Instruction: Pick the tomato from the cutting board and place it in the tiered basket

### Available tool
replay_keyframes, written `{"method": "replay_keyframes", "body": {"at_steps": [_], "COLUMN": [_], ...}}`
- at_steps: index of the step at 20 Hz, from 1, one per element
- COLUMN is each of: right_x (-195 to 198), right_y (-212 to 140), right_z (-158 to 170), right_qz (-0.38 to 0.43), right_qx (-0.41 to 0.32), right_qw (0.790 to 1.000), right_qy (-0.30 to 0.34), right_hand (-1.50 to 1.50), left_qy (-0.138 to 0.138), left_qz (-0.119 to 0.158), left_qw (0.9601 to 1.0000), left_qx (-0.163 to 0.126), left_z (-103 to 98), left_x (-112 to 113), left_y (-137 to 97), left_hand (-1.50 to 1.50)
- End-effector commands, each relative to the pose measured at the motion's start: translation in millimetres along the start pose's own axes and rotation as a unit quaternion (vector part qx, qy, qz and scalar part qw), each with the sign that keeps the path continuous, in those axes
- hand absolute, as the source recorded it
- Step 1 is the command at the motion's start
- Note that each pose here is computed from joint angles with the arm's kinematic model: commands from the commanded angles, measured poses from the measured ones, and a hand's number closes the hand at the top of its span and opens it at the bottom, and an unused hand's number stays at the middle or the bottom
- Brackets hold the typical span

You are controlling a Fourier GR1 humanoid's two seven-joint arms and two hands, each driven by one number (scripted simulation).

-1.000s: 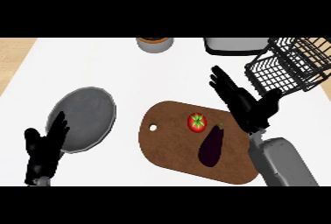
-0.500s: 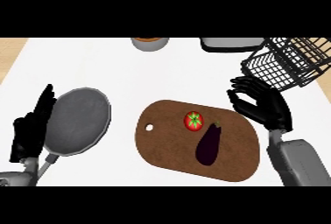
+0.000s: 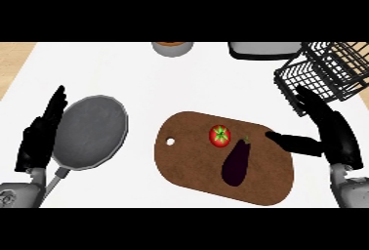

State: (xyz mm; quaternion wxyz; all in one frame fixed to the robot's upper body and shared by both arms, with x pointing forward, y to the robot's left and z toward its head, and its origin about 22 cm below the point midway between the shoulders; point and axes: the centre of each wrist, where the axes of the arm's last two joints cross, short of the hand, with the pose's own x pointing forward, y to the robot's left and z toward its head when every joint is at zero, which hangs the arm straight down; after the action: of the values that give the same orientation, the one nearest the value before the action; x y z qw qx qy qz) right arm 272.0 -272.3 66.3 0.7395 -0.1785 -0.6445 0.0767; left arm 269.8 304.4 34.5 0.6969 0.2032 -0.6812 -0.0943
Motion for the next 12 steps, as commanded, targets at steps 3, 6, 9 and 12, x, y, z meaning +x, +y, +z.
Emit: {"method": "replay_keyframes", "body": {"at_steps": [3, 6, 9, 12], "right_x": [47.3, 92.8, 127.5, 144.6], "right_y": [-12.5, -3.3, -1.7, 36.0], "right_z": [-1.1, -1.4, -15.7, -25.1], "right_qz": [0.187, 0.230, 0.253, 0.246], "right_qx": [0.119, 0.152, 0.158, 0.153], "right_qw": [0.974, 0.960, 0.952, 0.952], "right_qy": [0.041, 0.056, 0.074, 0.099], "right_hand": [-1.50, -1.50, -1.50, -1.50], "left_qy": [-0.009, -0.006, -0.017, -0.010], "left_qz": [-0.001, -0.003, -0.001, 0.003], "left_qw": [0.9999, 0.9999, 0.9996, 0.9996], "left_qx": [-0.009, -0.015, -0.020, -0.026], "left_z": [-8.0, -6.7, -4.8, -9.2], "left_x": [8.5, -2.5, -4.4, 8.5], "left_y": [-9.4, -6.3, -17.7, -0.9], "left_hand": [0.00, 0.00, 0.00, 0.00]}}
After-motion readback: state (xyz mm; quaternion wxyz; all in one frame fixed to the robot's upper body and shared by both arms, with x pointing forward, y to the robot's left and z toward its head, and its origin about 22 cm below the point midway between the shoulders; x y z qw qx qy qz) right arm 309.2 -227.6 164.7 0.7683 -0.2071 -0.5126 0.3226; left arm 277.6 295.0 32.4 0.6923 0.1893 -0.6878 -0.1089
